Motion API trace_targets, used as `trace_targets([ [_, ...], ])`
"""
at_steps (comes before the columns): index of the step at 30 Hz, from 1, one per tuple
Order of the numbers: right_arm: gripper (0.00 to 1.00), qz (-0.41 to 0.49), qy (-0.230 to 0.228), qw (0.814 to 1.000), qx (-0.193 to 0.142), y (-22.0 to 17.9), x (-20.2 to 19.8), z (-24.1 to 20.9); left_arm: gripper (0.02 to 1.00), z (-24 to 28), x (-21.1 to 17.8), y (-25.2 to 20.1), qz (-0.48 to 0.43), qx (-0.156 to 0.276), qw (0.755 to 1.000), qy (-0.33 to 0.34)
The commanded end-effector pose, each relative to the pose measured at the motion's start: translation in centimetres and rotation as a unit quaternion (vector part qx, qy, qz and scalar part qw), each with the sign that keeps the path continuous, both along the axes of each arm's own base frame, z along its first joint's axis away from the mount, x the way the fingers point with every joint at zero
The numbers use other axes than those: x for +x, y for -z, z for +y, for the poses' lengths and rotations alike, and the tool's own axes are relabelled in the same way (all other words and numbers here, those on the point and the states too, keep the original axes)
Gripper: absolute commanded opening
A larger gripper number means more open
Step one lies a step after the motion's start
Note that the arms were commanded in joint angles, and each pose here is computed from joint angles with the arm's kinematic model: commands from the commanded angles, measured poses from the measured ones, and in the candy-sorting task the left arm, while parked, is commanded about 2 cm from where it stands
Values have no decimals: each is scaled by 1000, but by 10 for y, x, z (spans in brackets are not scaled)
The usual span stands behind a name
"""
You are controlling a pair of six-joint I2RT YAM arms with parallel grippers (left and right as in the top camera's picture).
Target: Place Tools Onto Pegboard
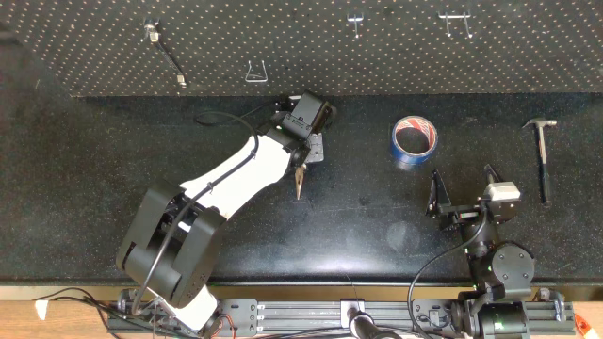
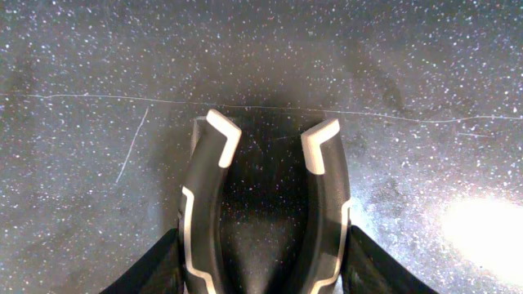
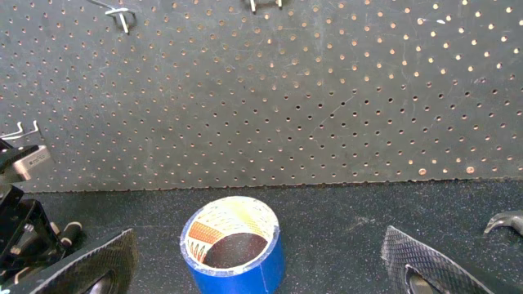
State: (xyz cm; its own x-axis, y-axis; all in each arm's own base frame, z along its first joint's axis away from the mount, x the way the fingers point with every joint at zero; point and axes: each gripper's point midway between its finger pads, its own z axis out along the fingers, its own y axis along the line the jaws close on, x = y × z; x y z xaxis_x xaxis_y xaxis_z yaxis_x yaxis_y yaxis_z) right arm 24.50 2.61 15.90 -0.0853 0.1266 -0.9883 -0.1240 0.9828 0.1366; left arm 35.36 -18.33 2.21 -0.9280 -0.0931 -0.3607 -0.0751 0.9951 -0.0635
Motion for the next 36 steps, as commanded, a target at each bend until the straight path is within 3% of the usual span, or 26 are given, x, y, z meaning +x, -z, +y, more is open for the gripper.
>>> trace_targets([
  [1,974,-2,5,1000,-9,1,0,-2,305,-7,0,7,11,-11,1000,2],
  [5,974,-2,5,1000,-9,1,0,-2,27,-9,2,6,8,-18,1000,3],
  [9,974,-2,5,1000,-9,1,0,-2,29,-11,4,-12,-11,-24,1000,14],
  [15,974,-2,5,1000,-9,1,0,-2,27,7,-18,-145,-134,-23,984,112],
  [17,974,-2,5,1000,-9,1,0,-2,27,27,-16,-180,-186,-15,977,103],
  [22,974,-2,5,1000,-9,1,0,-2,27,69,30,-225,-291,-3,955,57],
  [25,976,-2,5,1000,-9,1,0,-2,25,70,65,-271,-403,30,911,81],
  [32,974,-2,5,1000,-9,1,0,-2,25,65,103,-276,-473,36,879,52],
  [36,974,-2,5,1000,-9,1,0,-2,27,77,73,-281,-502,16,864,38],
])
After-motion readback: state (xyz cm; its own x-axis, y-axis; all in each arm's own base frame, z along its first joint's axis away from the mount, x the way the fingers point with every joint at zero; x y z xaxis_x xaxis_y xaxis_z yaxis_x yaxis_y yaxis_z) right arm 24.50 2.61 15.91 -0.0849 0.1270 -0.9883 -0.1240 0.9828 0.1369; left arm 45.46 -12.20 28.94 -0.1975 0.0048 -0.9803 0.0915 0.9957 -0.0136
